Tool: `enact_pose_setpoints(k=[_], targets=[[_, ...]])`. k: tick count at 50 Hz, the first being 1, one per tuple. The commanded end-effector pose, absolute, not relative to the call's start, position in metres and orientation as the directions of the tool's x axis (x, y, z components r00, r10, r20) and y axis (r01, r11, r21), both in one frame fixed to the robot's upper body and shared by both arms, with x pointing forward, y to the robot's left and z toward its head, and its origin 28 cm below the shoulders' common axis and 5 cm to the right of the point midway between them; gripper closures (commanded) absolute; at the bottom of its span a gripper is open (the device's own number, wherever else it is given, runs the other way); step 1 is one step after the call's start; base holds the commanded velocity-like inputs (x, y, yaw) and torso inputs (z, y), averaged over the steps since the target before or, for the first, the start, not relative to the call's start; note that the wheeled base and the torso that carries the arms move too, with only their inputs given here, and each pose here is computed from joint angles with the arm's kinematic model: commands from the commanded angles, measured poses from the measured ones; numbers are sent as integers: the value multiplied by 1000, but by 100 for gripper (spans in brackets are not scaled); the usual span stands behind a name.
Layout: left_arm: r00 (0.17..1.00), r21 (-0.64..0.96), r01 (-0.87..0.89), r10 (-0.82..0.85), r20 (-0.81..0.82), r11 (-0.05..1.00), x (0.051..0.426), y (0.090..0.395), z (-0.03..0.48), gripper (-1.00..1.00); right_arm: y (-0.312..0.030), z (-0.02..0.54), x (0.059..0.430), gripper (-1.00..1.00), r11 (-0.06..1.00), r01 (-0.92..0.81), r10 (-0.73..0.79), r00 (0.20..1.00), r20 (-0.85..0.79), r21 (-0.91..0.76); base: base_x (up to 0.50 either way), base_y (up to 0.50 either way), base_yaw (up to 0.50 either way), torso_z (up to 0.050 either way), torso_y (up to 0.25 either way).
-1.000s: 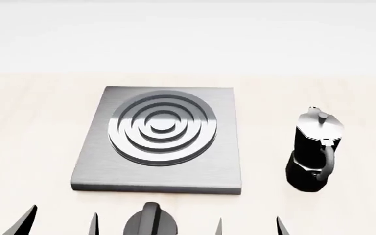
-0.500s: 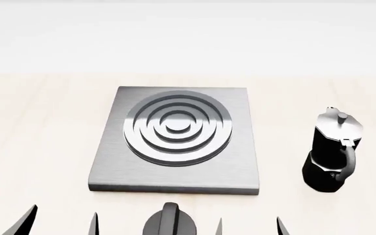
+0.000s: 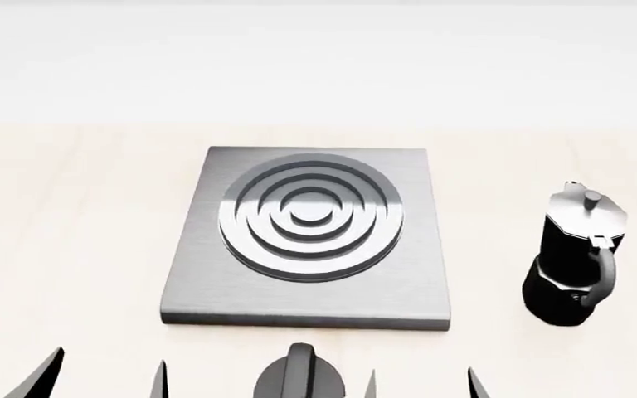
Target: Put the moka pot on the stove.
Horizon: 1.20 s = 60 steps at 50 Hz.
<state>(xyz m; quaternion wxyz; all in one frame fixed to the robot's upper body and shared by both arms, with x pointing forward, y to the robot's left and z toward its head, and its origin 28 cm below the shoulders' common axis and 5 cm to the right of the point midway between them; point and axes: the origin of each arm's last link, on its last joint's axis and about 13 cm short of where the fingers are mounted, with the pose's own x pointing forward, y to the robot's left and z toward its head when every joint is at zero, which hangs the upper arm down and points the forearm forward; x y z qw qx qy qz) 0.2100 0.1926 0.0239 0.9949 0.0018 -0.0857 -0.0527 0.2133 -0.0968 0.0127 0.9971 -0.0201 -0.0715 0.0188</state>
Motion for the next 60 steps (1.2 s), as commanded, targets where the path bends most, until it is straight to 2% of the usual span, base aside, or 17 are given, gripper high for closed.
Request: enact_pose_setpoints(k=[1,41,60], targets=[[980,14,105,-105,170,994,210,193,24,-100,-97,13,213,-100,998,-37,43,989,141,-43,0,90,0,0,0],[980,21,107,-109,165,994,209,191,22,-100,-97,13,213,-100,999,-26,30,989,142,-28,0,26,0,0,0],[981,8,109,-109,161,994,212,192,22,-100,-97,13,213,-100,997,-7,18,988,151,-78,0,0,0,0,0]])
